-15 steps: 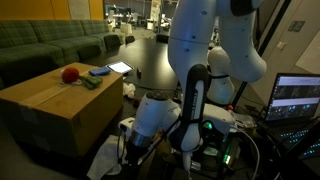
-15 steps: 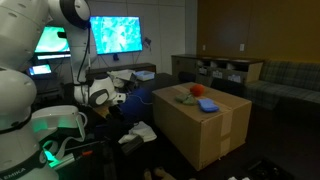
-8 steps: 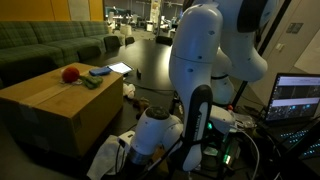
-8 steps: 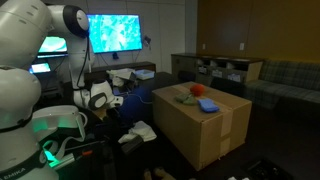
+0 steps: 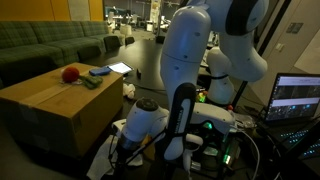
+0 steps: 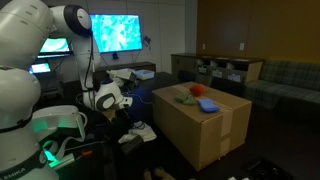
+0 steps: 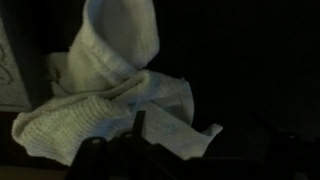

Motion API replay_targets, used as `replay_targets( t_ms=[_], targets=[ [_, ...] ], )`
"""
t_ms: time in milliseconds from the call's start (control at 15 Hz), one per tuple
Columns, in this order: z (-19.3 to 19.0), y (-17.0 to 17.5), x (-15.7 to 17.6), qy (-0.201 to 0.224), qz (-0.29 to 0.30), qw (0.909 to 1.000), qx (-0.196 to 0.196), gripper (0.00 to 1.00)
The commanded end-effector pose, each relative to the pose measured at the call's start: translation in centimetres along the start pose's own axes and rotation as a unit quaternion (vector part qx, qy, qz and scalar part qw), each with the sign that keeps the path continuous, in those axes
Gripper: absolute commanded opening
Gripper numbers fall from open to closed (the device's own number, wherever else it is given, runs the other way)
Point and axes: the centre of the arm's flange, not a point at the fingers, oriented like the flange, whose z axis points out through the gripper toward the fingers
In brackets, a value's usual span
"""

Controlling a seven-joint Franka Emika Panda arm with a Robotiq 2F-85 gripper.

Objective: Swap the things on the box with the things on the table

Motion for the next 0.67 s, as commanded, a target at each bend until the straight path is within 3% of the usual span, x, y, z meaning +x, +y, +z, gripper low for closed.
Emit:
replay_targets(
  t_ms=[0, 600],
  targets=[
    [1.1, 2.8, 1.4, -0.006, 0.021, 0.9997, -0.014, 1.0],
    [4.8, 9.1, 2.0, -0.064, 0.056, 0.996, -0.03, 1.0]
  ],
)
